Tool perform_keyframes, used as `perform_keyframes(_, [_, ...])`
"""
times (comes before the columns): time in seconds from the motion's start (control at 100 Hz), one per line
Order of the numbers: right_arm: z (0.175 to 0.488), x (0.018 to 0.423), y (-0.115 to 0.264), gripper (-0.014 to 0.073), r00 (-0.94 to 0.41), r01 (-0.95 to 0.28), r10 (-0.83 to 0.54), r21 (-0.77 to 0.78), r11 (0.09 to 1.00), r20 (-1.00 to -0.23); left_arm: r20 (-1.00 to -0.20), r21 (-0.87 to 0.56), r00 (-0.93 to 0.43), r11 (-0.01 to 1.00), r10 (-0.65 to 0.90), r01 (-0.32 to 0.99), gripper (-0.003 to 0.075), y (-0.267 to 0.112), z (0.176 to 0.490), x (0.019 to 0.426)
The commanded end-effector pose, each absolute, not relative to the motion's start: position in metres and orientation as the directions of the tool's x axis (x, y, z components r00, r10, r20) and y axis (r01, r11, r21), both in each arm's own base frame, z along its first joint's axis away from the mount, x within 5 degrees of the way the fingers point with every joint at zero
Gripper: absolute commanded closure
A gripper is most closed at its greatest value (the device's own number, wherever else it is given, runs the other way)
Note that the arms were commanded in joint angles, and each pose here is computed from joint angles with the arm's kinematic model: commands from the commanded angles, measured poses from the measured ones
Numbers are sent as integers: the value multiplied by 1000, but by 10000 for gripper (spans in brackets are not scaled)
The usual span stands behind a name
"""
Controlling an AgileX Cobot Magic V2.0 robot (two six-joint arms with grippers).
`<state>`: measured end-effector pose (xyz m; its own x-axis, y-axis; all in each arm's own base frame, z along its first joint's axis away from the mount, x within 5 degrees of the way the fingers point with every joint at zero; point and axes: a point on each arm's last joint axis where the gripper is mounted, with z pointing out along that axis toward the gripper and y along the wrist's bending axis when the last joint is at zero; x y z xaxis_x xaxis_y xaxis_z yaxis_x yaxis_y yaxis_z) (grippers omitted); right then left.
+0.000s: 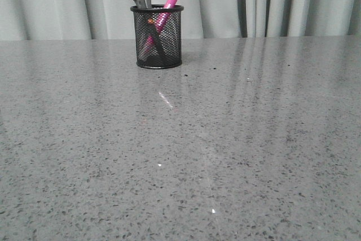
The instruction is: Put pen and scissors into bin
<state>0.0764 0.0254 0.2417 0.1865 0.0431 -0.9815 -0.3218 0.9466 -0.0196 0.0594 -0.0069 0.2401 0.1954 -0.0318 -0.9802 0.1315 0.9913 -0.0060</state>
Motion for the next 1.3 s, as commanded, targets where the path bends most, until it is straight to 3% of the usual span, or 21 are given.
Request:
perform_keyframes(0.0, [257, 76, 23, 664, 280, -290, 58, -27, 957, -958, -969, -21, 243, 996, -41, 84, 739, -4, 245, 57])
perform_keyframes(0.32, [257, 76, 23, 664, 278, -290, 58, -27, 957, -959, -991, -7, 133, 1000, -7, 0, 739, 0, 204, 55])
perform_keyframes(1.29, [257, 76, 23, 664, 278, -290, 58, -27, 957, -959, -994, -41, 97, 999, -42, 13, 739, 0, 201, 55])
